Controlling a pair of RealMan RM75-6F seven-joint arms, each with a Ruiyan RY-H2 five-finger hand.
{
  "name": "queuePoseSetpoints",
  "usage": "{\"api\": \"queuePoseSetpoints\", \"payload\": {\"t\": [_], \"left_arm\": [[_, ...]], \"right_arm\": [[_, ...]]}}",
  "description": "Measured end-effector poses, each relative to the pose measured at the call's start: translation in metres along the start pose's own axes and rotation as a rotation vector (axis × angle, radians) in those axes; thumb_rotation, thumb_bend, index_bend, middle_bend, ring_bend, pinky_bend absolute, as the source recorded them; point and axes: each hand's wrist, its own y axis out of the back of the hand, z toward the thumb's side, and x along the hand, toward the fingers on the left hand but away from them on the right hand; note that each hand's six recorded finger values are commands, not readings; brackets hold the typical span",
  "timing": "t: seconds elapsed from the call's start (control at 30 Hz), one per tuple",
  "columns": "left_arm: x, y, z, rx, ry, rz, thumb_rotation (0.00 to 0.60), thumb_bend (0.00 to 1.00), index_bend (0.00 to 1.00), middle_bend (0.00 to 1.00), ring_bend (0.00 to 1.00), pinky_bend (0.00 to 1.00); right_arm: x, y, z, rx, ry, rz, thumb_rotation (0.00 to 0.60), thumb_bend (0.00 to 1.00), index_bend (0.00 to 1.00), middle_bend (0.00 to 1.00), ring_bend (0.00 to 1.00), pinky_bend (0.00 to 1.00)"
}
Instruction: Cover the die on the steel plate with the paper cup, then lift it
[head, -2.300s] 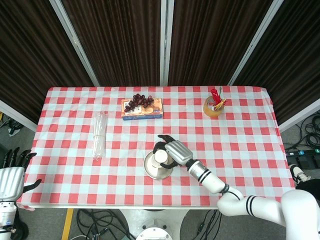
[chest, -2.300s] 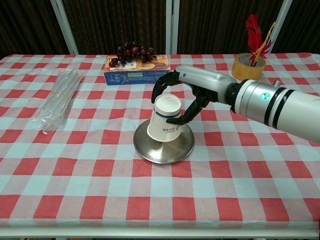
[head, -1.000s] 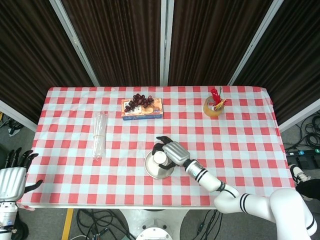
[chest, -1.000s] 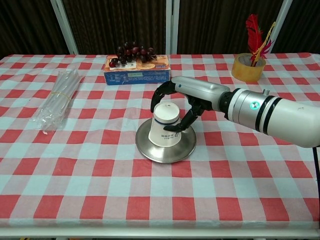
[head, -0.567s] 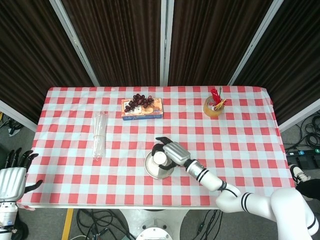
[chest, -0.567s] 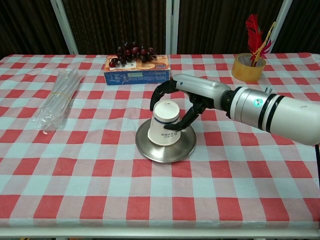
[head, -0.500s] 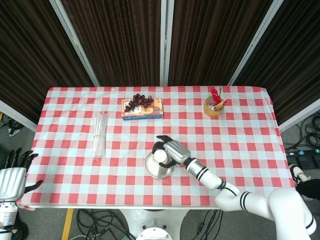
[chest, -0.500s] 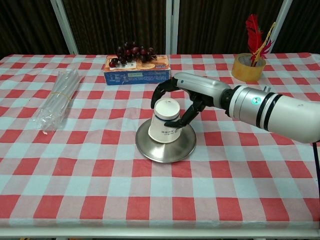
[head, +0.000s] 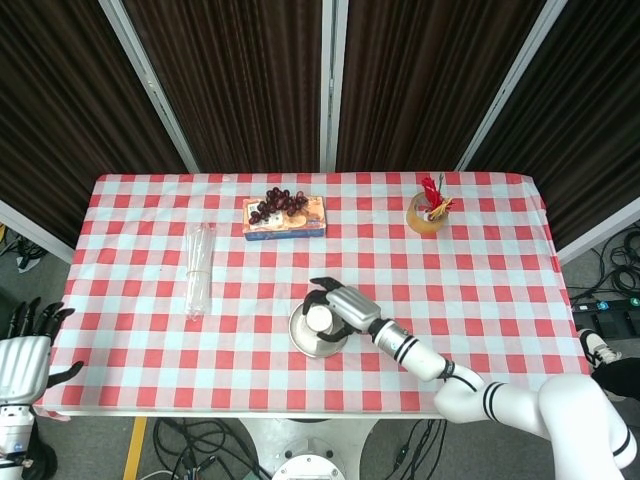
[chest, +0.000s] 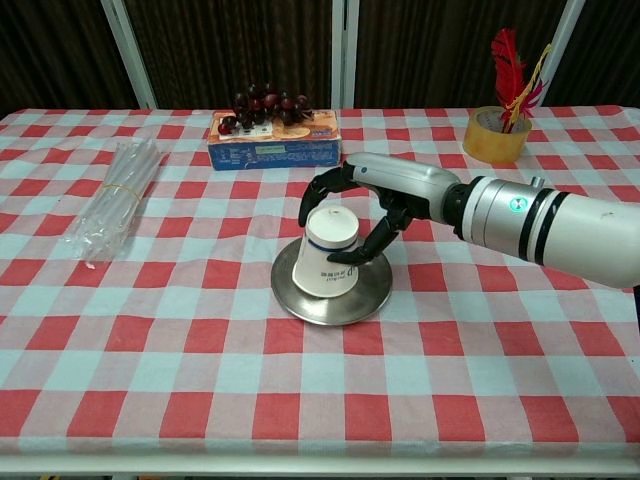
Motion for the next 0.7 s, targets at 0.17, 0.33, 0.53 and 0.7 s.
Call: {"api": "queuePoseSetpoints", "payload": {"t": [0.17,0.33,0.53,0.7], "left_arm": [[0.0,0.0,0.001,0.001,-0.002,0.001,0.6,0.0,0.22,0.16,0.02,0.02],[0.001,0.001,0.001,0.004,-0.005,0.002,0.6,0.0,0.22,0.16,0.02,0.02],[-0.001,0.0,0.0,0.001,0.003,-0.001,0.6,0.0,0.22,0.16,0.02,0.02],[0.0,-0.001,0.0,0.002,0.002,-0.002,0.6,0.0,0.22,0.16,0.02,0.02]], "right_arm": [[-0.002,-0.004,0.0,0.0,0.004,0.002,0.6,0.29,0.51,0.28,0.03,0.0],[0.01,-0.017,0.014,0.025,0.068,0.061,0.6,0.29,0.5,0.28,0.03,0.0],[0.001,-0.001,0.001,0.018,0.024,0.0,0.6,0.29,0.5,0.28,0.03,0.0],[0.001,0.008,0.0,-0.031,0.03,-0.044,0.6,0.3,0.49,0.28,0.03,0.0]]}}
